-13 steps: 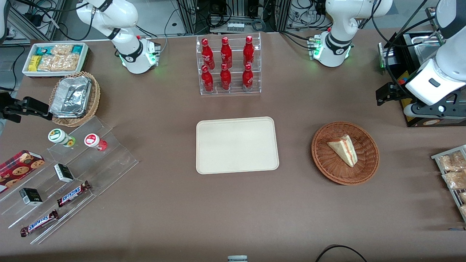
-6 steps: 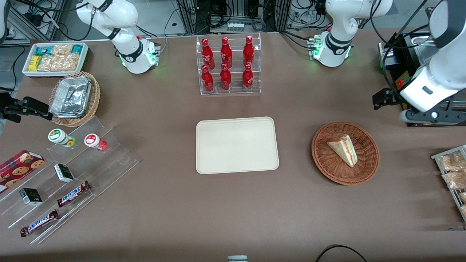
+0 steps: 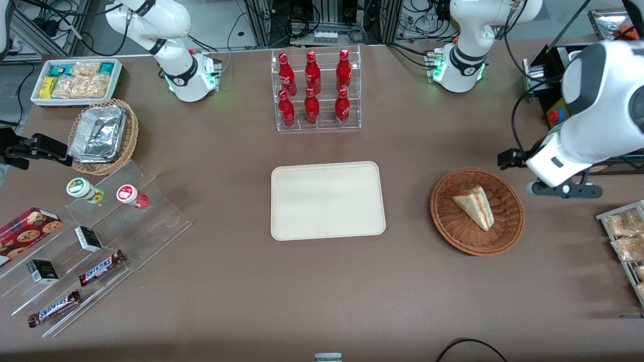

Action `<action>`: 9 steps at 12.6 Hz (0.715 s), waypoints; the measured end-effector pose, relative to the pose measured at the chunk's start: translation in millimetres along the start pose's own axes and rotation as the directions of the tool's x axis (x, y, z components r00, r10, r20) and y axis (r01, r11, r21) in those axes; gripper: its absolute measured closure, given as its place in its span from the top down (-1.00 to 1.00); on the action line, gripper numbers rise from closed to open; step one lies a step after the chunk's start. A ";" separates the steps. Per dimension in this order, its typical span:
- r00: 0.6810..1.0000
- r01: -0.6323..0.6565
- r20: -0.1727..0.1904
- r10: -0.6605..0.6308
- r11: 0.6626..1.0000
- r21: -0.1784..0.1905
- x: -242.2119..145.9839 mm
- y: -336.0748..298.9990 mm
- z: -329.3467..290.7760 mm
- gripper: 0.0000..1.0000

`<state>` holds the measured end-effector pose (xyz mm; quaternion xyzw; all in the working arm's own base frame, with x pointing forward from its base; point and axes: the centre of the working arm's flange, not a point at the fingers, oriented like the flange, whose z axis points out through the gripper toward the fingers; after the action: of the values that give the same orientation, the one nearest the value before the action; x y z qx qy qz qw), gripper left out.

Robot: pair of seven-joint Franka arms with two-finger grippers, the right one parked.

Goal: Place sandwich from basket to tray
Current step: 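Move the left gripper over the wrapped sandwich in the wicker basket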

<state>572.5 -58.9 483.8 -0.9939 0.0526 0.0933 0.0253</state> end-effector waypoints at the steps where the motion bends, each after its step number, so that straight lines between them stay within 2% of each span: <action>1: 1.000 0.002 -0.003 -0.002 1.000 -0.001 2.4 -0.6 16.8 1.00; 3: 0.999 0.036 -0.010 -0.036 0.999 -0.003 4.6 -4.6 48.6 1.00; 6: 0.977 0.205 -0.056 -0.206 0.979 -0.017 7.2 -7.9 83.4 1.00; 8: 0.935 0.343 -0.082 -0.346 0.938 -0.048 7.7 -4.4 100.7 1.00; 9: 0.905 0.413 -0.079 -0.418 0.908 -0.074 7.2 -2.8 107.4 1.00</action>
<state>560.2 -50.4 377.2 -0.9859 -0.1616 0.0409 0.0146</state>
